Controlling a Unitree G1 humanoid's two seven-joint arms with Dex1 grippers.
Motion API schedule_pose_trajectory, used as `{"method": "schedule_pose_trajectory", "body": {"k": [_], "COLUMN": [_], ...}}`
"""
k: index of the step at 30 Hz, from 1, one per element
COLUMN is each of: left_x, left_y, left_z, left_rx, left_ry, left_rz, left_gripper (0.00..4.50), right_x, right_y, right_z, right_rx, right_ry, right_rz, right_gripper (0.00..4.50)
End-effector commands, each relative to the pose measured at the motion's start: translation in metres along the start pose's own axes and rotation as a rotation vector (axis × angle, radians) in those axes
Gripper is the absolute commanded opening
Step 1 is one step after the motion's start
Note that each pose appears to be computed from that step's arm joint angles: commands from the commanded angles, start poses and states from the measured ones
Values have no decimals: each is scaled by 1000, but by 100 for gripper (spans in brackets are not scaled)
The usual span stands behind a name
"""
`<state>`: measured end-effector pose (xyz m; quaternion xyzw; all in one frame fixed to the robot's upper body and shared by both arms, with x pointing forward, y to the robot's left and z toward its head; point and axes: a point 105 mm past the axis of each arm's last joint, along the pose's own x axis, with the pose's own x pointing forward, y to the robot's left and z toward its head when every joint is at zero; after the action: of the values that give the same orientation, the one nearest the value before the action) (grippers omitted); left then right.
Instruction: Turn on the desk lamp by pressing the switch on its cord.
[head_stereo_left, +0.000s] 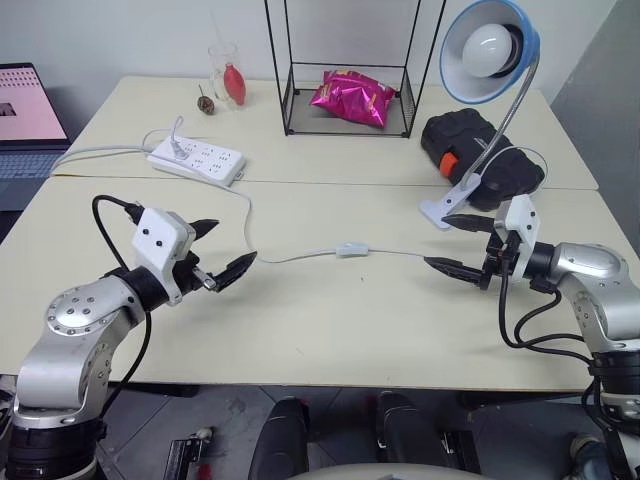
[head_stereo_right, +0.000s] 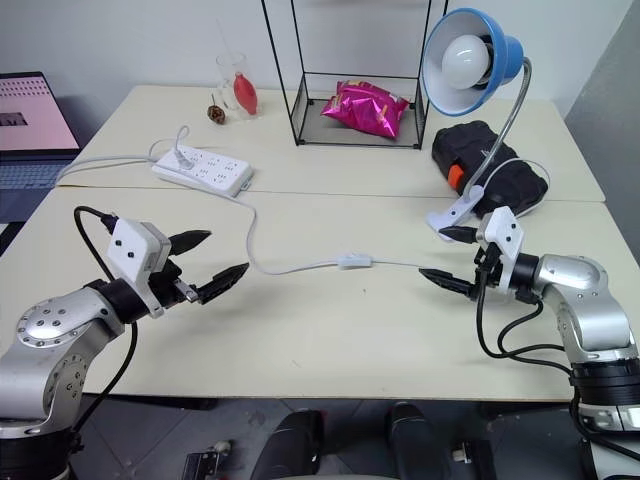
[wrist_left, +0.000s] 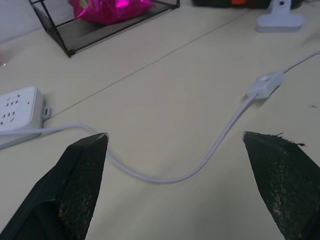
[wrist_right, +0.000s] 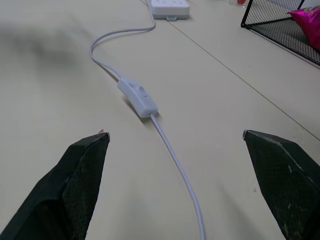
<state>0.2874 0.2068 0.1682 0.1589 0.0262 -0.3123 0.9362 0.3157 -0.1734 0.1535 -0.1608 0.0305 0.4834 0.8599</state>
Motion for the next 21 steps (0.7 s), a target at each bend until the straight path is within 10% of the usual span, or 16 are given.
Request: {"method": "schedule_pose_trajectory", "body": {"k": [1,21], "left_x": [1,91], "left_y": [-2,-28], "left_z": [11,5], "left_rx": [65,-135], "left_ry": [-26,1], "left_rz": [-44,-450], "left_gripper": [448,448], "right_x": [1,7], "right_y": [2,52], "right_z": [14,37], "right_rx": [-45,100], "right_ry": [-38,5], "right_rz": [-3,-16], "right_gripper": [450,450]}}
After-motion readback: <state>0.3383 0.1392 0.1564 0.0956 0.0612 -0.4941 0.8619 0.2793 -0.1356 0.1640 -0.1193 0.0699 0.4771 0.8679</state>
